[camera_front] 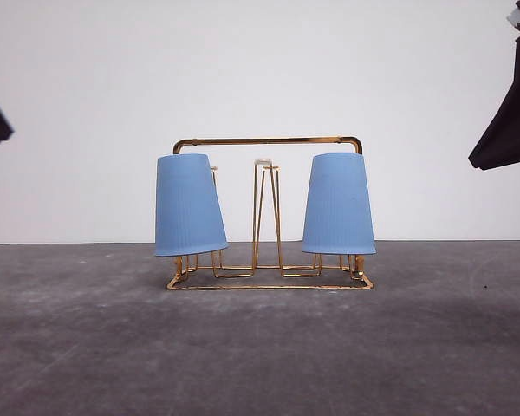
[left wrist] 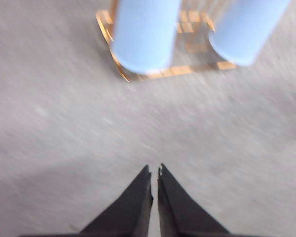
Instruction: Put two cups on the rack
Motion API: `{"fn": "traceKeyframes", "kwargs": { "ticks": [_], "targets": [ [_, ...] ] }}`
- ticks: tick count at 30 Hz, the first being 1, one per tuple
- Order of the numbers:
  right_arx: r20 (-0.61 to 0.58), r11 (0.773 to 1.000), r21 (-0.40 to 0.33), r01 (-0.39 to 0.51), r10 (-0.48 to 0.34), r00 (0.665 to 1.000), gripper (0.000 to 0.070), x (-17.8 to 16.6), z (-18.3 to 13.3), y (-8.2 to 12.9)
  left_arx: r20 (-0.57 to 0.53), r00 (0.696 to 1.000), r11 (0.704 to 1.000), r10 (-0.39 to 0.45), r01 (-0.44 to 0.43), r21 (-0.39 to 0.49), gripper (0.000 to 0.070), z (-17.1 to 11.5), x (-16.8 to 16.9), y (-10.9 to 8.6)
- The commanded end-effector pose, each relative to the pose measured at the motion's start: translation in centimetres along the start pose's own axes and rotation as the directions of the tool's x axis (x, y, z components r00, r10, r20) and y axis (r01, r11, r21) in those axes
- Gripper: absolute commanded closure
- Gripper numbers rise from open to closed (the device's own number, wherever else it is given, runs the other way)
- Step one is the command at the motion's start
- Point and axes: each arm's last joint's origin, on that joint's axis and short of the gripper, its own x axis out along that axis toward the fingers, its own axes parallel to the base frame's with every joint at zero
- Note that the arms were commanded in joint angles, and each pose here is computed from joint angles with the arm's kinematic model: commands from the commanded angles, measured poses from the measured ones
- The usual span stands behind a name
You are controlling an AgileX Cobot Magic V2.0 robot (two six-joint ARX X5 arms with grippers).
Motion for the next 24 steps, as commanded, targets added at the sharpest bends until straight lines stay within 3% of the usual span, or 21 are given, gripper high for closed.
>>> {"fn": "traceKeyframes", "kwargs": {
  "ticks": [1,6,11,17,24],
  "targets": [
    [0.012,1.0,-0.001,-0.007,0.007,1.0,0.0661,0.0,0.3,0.1,0.085,0.996,0.996,0.03,-0.037,0.085,0.07,-1.0,-0.5,0.6],
    [0.012,1.0,-0.001,-0.007,0.007,1.0,0.0661,0.0,0.3,0.1,0.296,0.937,0.969,0.186,-0.225,0.102,0.07,-4.4,-1.1,2.7],
    [0.012,1.0,-0.001,-0.007,0.007,1.0,0.0661,0.0,0.3,0.1,0.372,0.877,0.937,0.304,-0.346,0.05,0.07,-7.2,-0.7,4.3],
    [0.012,1.0,-0.001,-0.007,0.007,1.0,0.0661,0.0,0.3,0.1,0.394,0.841,0.914,0.369,-0.405,0.008,0.07,-9.2,0.5,5.6],
    [0.013,1.0,-0.001,-0.008,0.008,1.0,0.0661,0.0,0.3,0.1,0.446,0.819,0.914,0.36,-0.406,0.007,0.07,-9.0,0.6,5.6]
  ]
}}
